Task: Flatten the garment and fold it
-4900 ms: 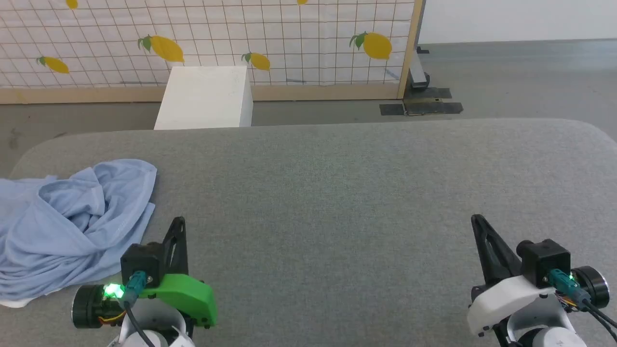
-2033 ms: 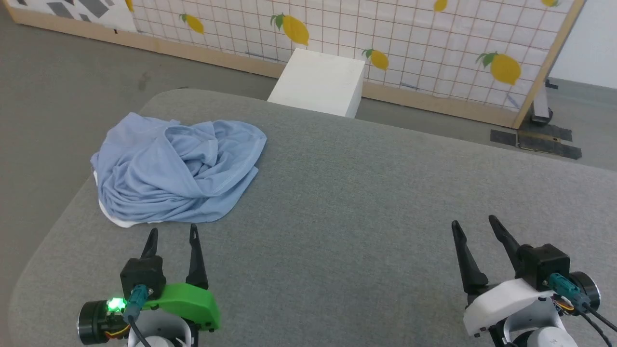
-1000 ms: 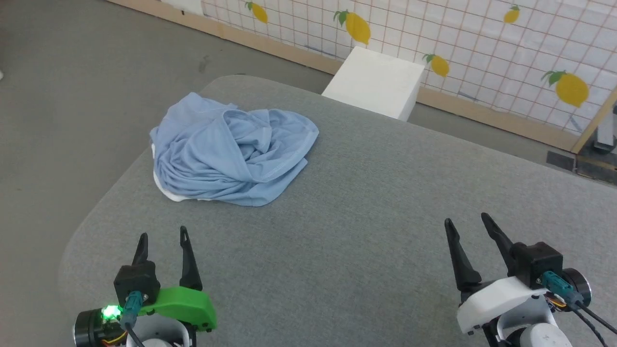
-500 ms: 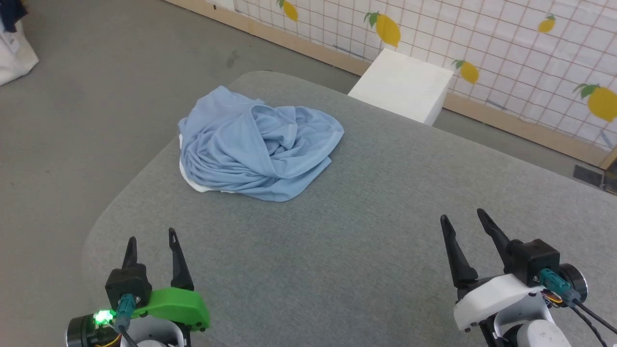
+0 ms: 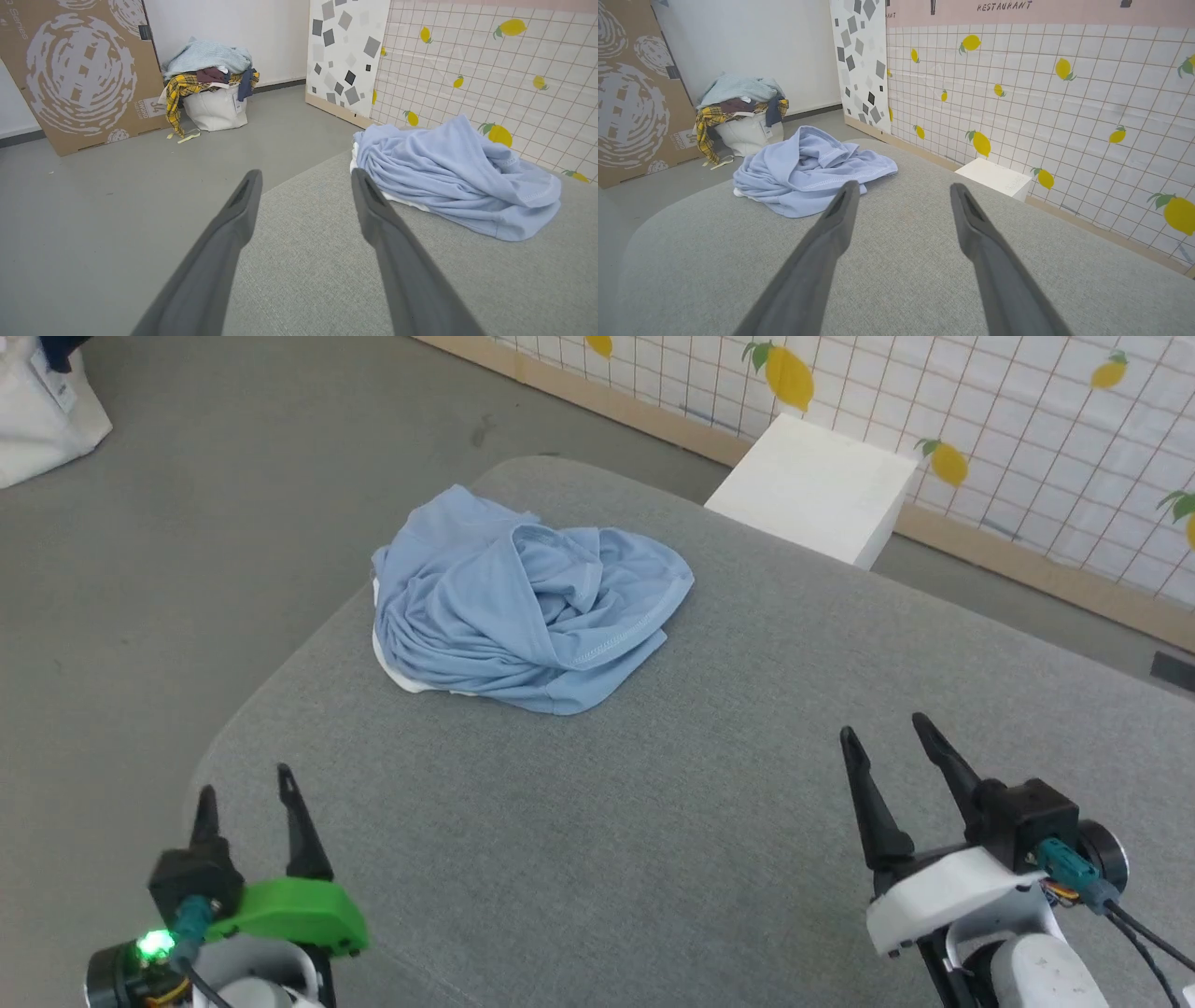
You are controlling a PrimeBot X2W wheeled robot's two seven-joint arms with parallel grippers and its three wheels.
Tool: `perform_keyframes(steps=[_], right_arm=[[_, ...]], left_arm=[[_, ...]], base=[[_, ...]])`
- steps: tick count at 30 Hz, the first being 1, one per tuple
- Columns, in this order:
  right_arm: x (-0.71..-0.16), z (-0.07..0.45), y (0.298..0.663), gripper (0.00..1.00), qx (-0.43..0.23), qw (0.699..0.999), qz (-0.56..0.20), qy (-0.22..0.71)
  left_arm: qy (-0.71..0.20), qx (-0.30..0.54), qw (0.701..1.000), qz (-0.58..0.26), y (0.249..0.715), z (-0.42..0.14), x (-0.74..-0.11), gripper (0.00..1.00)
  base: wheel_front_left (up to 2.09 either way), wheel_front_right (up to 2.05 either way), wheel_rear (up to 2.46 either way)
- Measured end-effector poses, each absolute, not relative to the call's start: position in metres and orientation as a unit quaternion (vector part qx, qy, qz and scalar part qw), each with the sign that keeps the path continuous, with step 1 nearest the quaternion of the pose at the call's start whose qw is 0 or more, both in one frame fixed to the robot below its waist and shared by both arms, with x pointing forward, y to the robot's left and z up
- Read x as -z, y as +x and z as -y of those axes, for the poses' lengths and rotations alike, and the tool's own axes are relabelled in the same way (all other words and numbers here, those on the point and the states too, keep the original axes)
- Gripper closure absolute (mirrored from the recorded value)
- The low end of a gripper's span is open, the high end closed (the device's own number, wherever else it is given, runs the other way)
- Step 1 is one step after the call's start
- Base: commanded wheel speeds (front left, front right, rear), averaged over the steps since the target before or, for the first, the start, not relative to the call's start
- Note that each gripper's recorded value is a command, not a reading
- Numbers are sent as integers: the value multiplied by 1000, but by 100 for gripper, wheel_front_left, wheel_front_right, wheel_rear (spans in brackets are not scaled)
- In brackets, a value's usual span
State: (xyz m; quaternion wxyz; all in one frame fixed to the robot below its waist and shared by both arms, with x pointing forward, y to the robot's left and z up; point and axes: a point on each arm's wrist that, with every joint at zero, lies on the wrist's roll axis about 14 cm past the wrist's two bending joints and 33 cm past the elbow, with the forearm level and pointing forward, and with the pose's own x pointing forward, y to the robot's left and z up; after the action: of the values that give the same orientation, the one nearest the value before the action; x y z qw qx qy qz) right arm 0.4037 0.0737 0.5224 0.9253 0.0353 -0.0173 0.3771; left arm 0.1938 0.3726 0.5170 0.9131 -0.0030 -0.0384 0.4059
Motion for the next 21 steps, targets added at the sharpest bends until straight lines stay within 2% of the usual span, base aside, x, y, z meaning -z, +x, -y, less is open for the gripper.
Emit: perform_keyframes(steps=[5, 13, 18, 21], right_arm=[[-527, -78, 413, 0, -379, 925, 24, 27], [-525, -70, 449, 0, -358, 933, 33, 17], [-501, -60, 471, 0, -343, 939, 18, 21], [-479, -47, 484, 0, -325, 945, -1, 28]], left_arm=[[-18, -387, 921, 43, 227, -389, -527, 0], [-42, -345, 937, 44, 326, -420, -558, 0], [-54, -309, 949, -24, 392, -429, -542, 0], [-73, -301, 945, -103, 422, -431, -509, 0]], base=[[0, 0, 0], [0, 0, 0], [0, 0, 0], [0, 0, 0]])
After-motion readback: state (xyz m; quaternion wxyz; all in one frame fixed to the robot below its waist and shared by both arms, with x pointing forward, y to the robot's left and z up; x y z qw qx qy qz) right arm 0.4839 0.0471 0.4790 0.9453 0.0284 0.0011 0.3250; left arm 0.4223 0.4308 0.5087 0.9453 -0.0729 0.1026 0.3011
